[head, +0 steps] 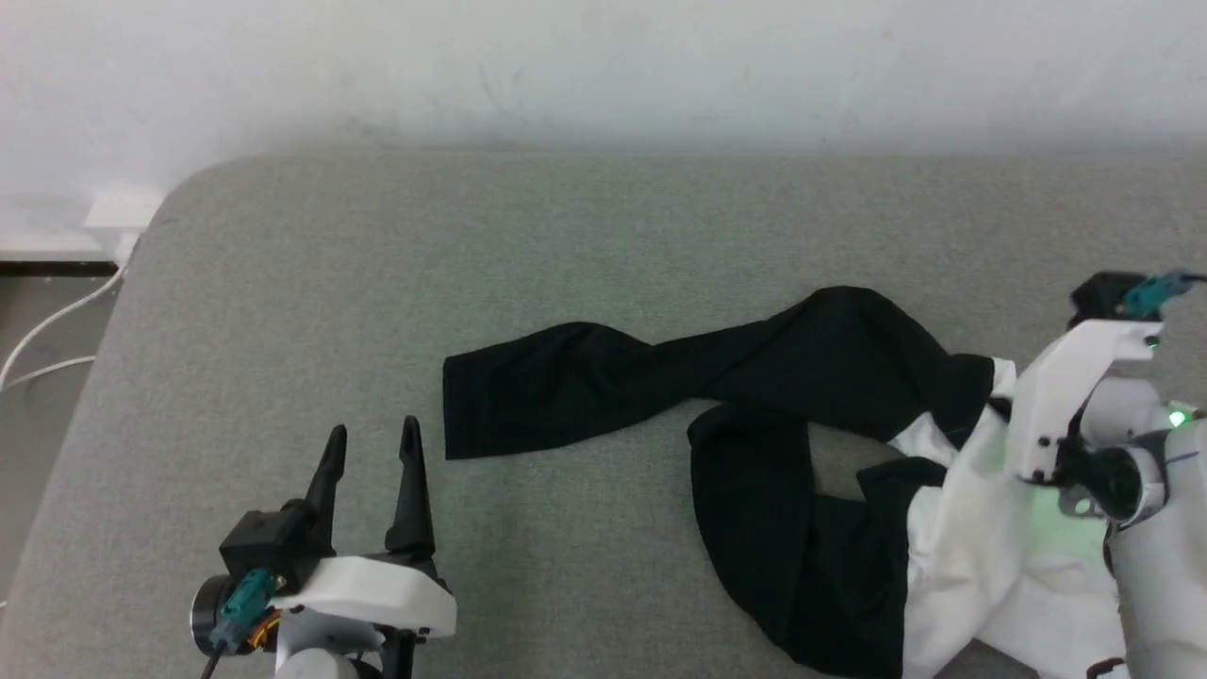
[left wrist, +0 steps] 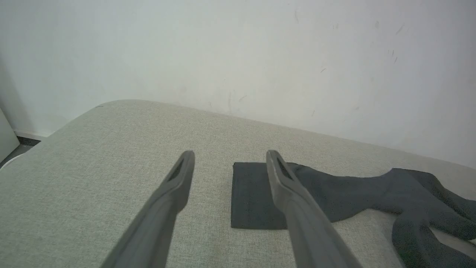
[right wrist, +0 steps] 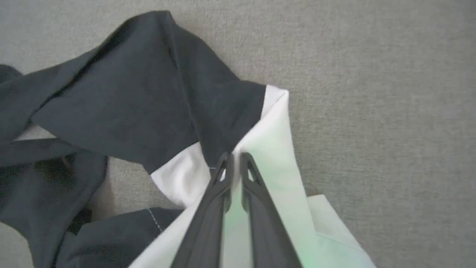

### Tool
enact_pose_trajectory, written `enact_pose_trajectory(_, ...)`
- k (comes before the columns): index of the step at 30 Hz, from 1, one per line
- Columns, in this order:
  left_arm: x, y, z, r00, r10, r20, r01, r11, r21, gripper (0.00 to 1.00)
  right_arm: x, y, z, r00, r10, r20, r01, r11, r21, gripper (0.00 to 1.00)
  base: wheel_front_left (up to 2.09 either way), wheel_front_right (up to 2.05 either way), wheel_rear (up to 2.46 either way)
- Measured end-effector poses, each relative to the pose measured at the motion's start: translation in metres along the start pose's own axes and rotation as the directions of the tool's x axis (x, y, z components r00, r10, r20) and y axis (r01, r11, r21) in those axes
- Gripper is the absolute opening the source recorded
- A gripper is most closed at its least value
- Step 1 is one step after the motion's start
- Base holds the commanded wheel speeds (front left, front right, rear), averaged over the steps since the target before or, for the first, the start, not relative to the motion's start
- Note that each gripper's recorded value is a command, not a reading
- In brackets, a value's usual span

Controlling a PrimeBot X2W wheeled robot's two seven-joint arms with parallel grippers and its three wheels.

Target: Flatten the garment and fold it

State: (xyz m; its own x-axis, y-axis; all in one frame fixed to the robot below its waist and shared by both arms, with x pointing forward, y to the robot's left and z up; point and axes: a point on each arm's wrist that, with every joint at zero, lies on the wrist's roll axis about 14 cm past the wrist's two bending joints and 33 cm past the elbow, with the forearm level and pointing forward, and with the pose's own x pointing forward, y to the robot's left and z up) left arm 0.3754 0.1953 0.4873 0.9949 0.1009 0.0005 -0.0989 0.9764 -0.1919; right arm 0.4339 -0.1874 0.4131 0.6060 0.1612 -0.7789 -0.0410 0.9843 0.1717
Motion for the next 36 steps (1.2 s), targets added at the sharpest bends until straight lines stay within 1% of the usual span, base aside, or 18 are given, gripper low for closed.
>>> enact_pose_trajectory(3,0.002,-0.005,0.0,1.0,-0.014,0.0,0.014,1.0,-0.002,1.0,-0.013,-0.007,0.025,0.992,-0.013,0.127,0.011,1.0,0.015,0.0,0.0,0.0,0.0)
enact_pose_trajectory(6,0.003,-0.01,0.001,1.0,-0.03,0.005,0.03,1.0,-0.004,1.0,-0.035,-0.024,0.044,0.966,-0.047,0.253,0.032,0.998,0.06,0.0,0.0,0.0,0.0)
enact_pose_trajectory(10,0.004,-0.017,0.004,0.999,-0.049,0.014,0.049,0.999,-0.007,1.0,-0.067,-0.062,0.027,0.928,-0.145,0.344,0.095,0.983,0.158,0.0,0.0,0.0,0.0)
enact_pose_trajectory(13,0.005,-0.022,0.004,0.998,-0.064,0.015,0.064,0.998,-0.009,1.0,-0.09,-0.093,-0.008,0.901,-0.249,0.355,0.162,0.953,0.257,0.0,0.0,0.0,0.0)
enact_pose_trajectory(15,0.005,-0.025,0.004,0.997,-0.073,0.015,0.073,0.997,-0.01,1.0,-0.104,-0.112,-0.039,0.889,-0.318,0.33,0.209,0.922,0.325,0.0,0.0,0.0,0.0)
enact_pose_trajectory(19,0.005,-0.029,0.005,0.996,-0.085,0.019,0.086,0.996,-0.01,1.0,-0.125,-0.142,-0.109,0.884,-0.421,0.202,0.31,0.853,0.42,0.0,0.0,0.0,0.0)
enact_pose_trajectory(21,0.003,-0.029,0.005,0.996,-0.086,0.017,0.087,0.996,-0.009,1.0,-0.13,-0.148,-0.143,0.89,-0.439,0.123,0.349,0.83,0.434,0.0,0.0,0.0,0.0)
enact_pose_trajectory(22,0.002,-0.029,0.004,0.996,-0.086,0.015,0.086,0.996,-0.009,1.0,-0.13,-0.148,-0.155,0.897,-0.431,0.097,0.348,0.825,0.445,0.16,0.0,0.0,0.0)
enact_pose_trajectory(23,0.002,-0.028,0.004,0.996,-0.085,0.013,0.085,0.996,-0.008,1.0,-0.13,-0.145,-0.163,0.902,-0.424,0.086,0.345,0.825,0.447,0.41,0.0,0.0,0.0)
enact_pose_trajectory(24,0.001,-0.028,0.004,0.996,-0.085,0.013,0.086,0.996,-0.008,1.0,-0.128,-0.142,-0.166,0.905,-0.415,0.097,0.332,0.829,0.45,1.0,0.0,0.0,0.0)
enact_pose_trajectory(25,0.001,-0.028,0.004,0.996,-0.086,0.013,0.086,0.996,-0.008,1.0,-0.127,-0.138,-0.16,0.902,-0.41,0.133,0.315,0.838,0.445,1.0,0.0,0.0,0.0)
enact_pose_trajectory(26,0.001,-0.029,0.004,0.996,-0.086,0.013,0.086,0.996,-0.008,1.0,-0.128,-0.135,-0.149,0.891,-0.413,0.191,0.301,0.85,0.432,1.0,0.0,0.0,0.0)
enact_pose_trajectory(29,-0.001,-0.029,0.004,0.996,-0.087,0.012,0.087,0.996,-0.009,1.0,-0.135,-0.123,-0.093,0.816,-0.404,0.413,0.249,0.891,0.379,1.0,0.0,0.0,0.0)
enact_pose_trajectory(30,-0.002,-0.028,0.003,0.996,-0.086,0.009,0.086,0.996,-0.011,1.0,-0.135,-0.114,-0.074,0.797,-0.378,0.471,0.221,0.908,0.355,1.0,0.0,0.0,0.0)
enact_pose_trajectory(31,-0.002,-0.028,0.002,0.996,-0.086,0.008,0.086,0.996,-0.013,1.0,-0.132,-0.103,-0.057,0.787,-0.343,0.513,0.192,0.926,0.326,1.0,0.0,0.0,0.0)
enact_pose_trajectory(32,-0.002,-0.028,0.002,0.996,-0.085,0.006,0.085,0.996,-0.013,1.0,-0.126,-0.087,-0.044,0.791,-0.295,0.536,0.161,0.946,0.283,1.0,0.0,0.0,0.0)
enact_pose_trajectory(34,-0.002,-0.029,0.0,0.996,-0.086,0.001,0.086,0.996,-0.014,1.0,-0.105,-0.054,-0.027,0.835,-0.181,0.521,0.099,0.979,0.181,1.0,0.0,0.0,0.0)
enact_pose_trajectory(36,0.0,-0.03,-0.002,0.996,-0.089,-0.004,0.088,0.996,-0.016,1.0,-0.086,-0.027,-0.014,0.878,-0.08,0.472,0.051,0.996,0.073,1.0,0.0,0.0,0.0)
